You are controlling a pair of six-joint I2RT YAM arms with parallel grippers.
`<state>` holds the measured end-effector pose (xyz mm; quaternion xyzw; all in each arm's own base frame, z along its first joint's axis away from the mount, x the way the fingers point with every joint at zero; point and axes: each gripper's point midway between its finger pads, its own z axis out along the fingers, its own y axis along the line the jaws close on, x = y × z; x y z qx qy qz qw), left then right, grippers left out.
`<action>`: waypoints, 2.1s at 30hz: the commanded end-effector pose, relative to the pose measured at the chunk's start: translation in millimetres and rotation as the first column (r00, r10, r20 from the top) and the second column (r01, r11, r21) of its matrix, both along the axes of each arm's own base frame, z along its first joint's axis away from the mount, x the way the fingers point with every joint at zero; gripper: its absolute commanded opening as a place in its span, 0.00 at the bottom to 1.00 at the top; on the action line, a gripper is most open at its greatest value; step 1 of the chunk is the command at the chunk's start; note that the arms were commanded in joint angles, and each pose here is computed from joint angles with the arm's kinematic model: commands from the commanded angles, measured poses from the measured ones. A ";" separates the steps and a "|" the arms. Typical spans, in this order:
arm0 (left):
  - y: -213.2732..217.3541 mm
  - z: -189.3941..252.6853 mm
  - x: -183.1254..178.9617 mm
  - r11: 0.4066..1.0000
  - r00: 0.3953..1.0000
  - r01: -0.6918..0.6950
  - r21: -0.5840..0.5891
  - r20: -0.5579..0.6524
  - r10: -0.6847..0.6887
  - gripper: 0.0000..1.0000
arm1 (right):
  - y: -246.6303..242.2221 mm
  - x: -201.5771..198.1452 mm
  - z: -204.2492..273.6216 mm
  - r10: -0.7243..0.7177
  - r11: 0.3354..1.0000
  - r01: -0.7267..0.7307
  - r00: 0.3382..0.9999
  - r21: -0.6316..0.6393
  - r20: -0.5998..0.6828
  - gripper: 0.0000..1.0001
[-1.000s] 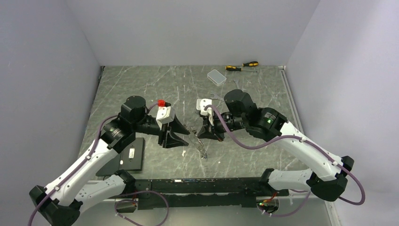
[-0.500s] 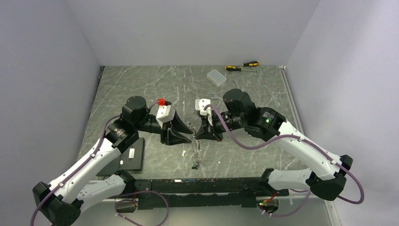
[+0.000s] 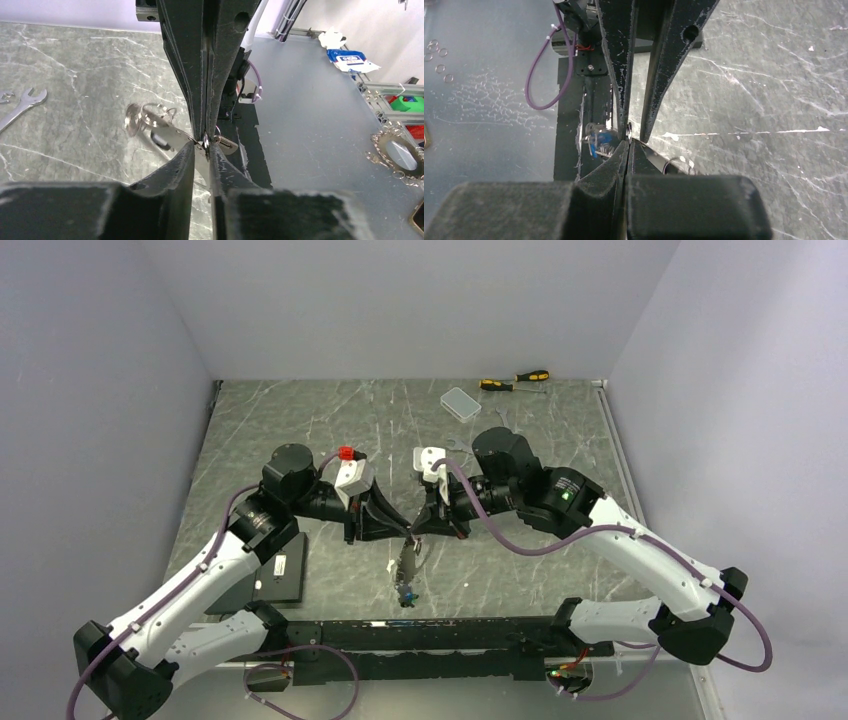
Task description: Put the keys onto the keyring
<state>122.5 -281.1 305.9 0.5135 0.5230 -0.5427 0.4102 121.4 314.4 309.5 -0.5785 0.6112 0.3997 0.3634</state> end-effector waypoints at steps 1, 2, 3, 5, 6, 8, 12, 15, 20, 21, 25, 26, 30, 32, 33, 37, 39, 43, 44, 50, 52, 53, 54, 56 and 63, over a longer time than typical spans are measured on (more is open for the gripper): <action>-2.9 6.9 -4.3 0.999 0.999 0.031 -0.028 0.018 -0.031 0.09 | 13.0 1.0 24.8 0.028 0.994 -0.033 0.998 0.102 0.050 0.00; -2.9 7.9 -3.8 0.999 0.999 0.027 -0.029 0.018 -0.027 0.00 | 13.3 0.4 25.6 0.031 0.994 -0.037 0.998 0.107 0.050 0.00; -2.8 9.2 -3.6 0.999 1.000 0.022 -0.032 0.019 -0.022 0.00 | 13.4 0.1 26.5 0.031 0.993 -0.037 0.998 0.114 0.052 0.00; -1.1 13.9 -4.9 0.999 0.999 0.013 -0.045 0.030 -0.012 0.00 | 12.9 1.4 29.2 0.013 0.991 -0.021 0.998 0.135 0.059 0.01; -0.1 16.3 -5.7 0.999 0.999 0.009 -0.053 0.036 -0.007 0.00 | 11.9 1.9 31.5 0.002 0.988 -0.011 0.998 0.151 0.065 0.13; 2.7 20.0 -9.4 0.998 0.999 0.009 -0.064 0.046 -0.006 0.00 | 9.0 2.3 30.1 -0.022 0.984 0.008 0.997 0.178 0.075 0.36; 5.7 28.9 -14.8 0.994 0.997 0.015 -0.105 0.079 -0.006 0.00 | -2.2 -5.6 30.0 -0.041 0.971 0.022 0.996 0.239 0.076 0.46; 6.8 32.0 -18.6 0.992 0.996 0.034 -0.120 0.087 -0.023 0.00 | -8.1 -12.2 32.0 -0.040 0.957 0.021 0.997 0.288 0.062 0.45; 7.7 35.6 -21.1 0.989 0.995 0.043 -0.140 0.092 -0.030 0.00 | -7.4 -8.6 28.2 -0.067 0.948 0.053 0.997 0.314 0.036 0.40; 8.0 36.3 -22.0 0.989 0.995 0.044 -0.143 0.095 -0.030 0.00 | -6.4 -7.3 28.0 -0.071 0.946 0.057 0.997 0.319 0.033 0.40; 9.7 37.4 -23.2 0.988 0.995 0.040 -0.150 0.101 -0.024 0.00 | -1.9 -4.6 29.9 -0.077 0.937 0.064 0.997 0.343 0.023 0.34; 9.9 38.4 -23.8 0.987 0.994 0.040 -0.154 0.104 -0.024 0.00 | -0.8 -4.5 29.8 -0.073 0.936 0.061 0.997 0.346 0.020 0.32; 10.8 39.3 -24.3 0.987 0.994 0.037 -0.159 0.108 -0.019 0.00 | 3.1 -4.9 27.0 -0.054 0.939 0.047 0.998 0.341 0.011 0.17; 11.4 39.8 -23.9 0.987 0.994 0.033 -0.160 0.110 -0.015 0.00 | 3.9 -5.6 26.7 -0.047 0.939 0.041 0.999 0.340 0.010 0.11; 11.5 40.2 -23.8 0.986 0.994 0.030 -0.161 0.112 -0.012 0.00 | 3.9 -6.0 26.3 -0.045 0.940 0.039 0.999 0.339 0.009 0.10; 13.2 42.6 -23.6 0.985 0.993 0.019 -0.171 0.121 0.002 0.00 | 3.5 -8.1 24.1 -0.034 0.941 0.030 0.999 0.337 0.006 0.06; 14.1 43.5 -23.3 0.984 0.993 0.014 -0.175 0.122 0.008 0.00 | 2.6 -9.8 23.1 -0.029 0.941 0.026 1.000 0.337 0.005 0.14; 15.0 44.6 -22.8 0.984 0.992 0.006 -0.180 0.125 0.017 0.00 | -1.9 -15.4 20.0 -0.015 0.942 0.013 1.000 0.336 0.003 0.35; 15.1 45.2 -23.1 0.983 0.992 0.007 -0.182 0.126 0.016 0.00 | -3.0 -16.5 17.4 -0.017 0.942 0.020 1.000 0.335 -0.011 0.37; 15.1 48.6 -23.0 0.980 0.992 0.011 -0.197 0.125 0.014 0.00 | -2.9 -17.4 18.7 -0.008 0.934 0.019 0.999 0.356 -0.033 0.21; 15.3 48.3 -23.2 0.980 0.992 0.011 -0.197 0.125 0.014 0.00 | -1.8 -17.6 20.2 -0.003 0.933 0.014 0.999 0.360 -0.032 0.19; 15.3 47.8 -23.3 0.981 0.992 0.011 -0.196 0.124 0.014 0.00 | -1.7 -16.9 21.4 -0.005 0.932 0.015 1.000 0.363 -0.030 0.21; 15.3 47.7 -23.4 0.981 0.992 0.011 -0.196 0.122 0.014 0.00 | -1.4 -16.7 22.1 -0.004 0.931 0.014 1.000 0.365 -0.029 0.25; 15.3 47.6 -23.3 0.980 0.992 0.010 -0.196 0.122 0.014 0.00 | -1.7 -16.3 25.0 -0.008 0.927 0.015 1.000 0.374 -0.022 0.35; 15.4 48.2 -24.9 0.979 0.993 0.019 -0.201 0.121 0.005 0.00 | -3.6 -11.7 37.3 -0.038 0.907 0.035 0.999 0.420 -0.001 0.42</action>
